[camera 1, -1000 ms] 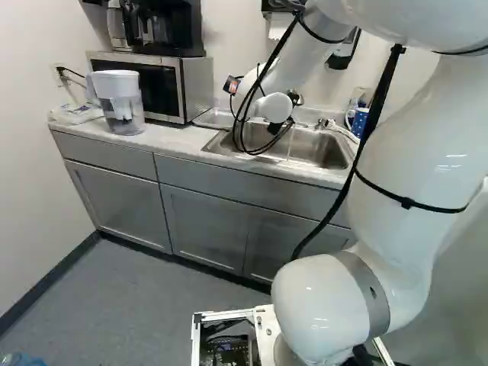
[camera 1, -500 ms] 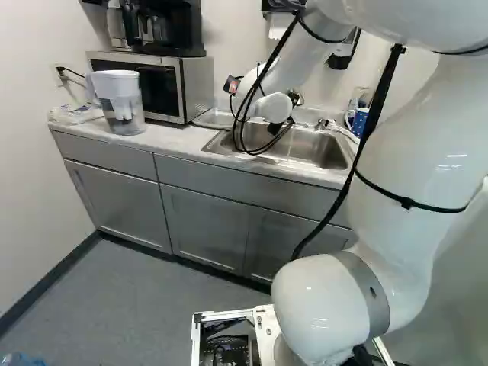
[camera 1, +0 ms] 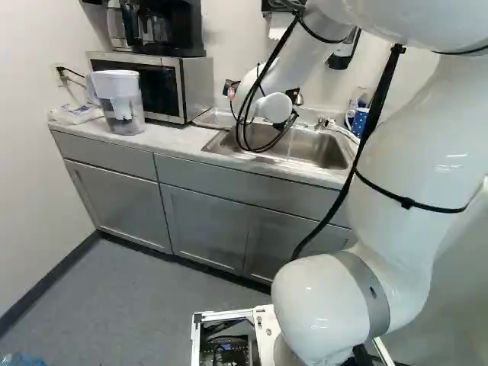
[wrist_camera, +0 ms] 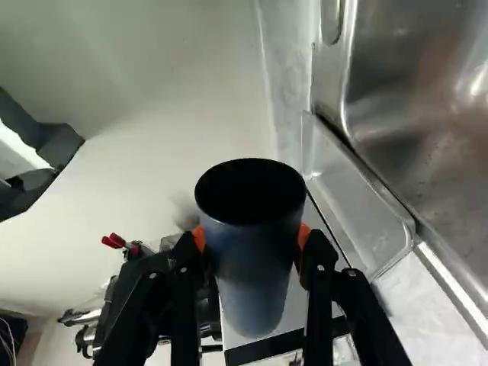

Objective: Rinse the cup and place it in the tray

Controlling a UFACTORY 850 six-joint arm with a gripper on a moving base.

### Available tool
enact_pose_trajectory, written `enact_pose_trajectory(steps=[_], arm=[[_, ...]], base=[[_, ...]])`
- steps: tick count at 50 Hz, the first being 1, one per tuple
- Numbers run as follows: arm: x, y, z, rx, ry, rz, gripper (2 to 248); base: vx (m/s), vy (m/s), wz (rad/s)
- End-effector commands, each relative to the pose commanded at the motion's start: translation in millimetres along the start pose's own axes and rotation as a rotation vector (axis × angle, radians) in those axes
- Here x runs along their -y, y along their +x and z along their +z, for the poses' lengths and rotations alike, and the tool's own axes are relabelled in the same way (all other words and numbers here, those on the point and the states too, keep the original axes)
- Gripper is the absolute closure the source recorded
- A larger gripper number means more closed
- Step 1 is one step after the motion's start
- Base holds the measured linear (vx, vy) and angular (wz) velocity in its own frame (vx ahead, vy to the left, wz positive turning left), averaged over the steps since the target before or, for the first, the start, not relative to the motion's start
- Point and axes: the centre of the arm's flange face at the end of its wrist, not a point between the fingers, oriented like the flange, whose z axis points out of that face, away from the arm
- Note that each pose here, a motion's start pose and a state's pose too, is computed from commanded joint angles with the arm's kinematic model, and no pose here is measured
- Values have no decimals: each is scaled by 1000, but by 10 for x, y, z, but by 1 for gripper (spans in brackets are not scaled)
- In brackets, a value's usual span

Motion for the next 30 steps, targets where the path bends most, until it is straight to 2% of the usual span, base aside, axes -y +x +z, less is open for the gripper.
enact_pose_trajectory(steps=[30], arm=[[0, 0, 0, 0, 0, -315, 125]], base=[[0, 0, 0]])
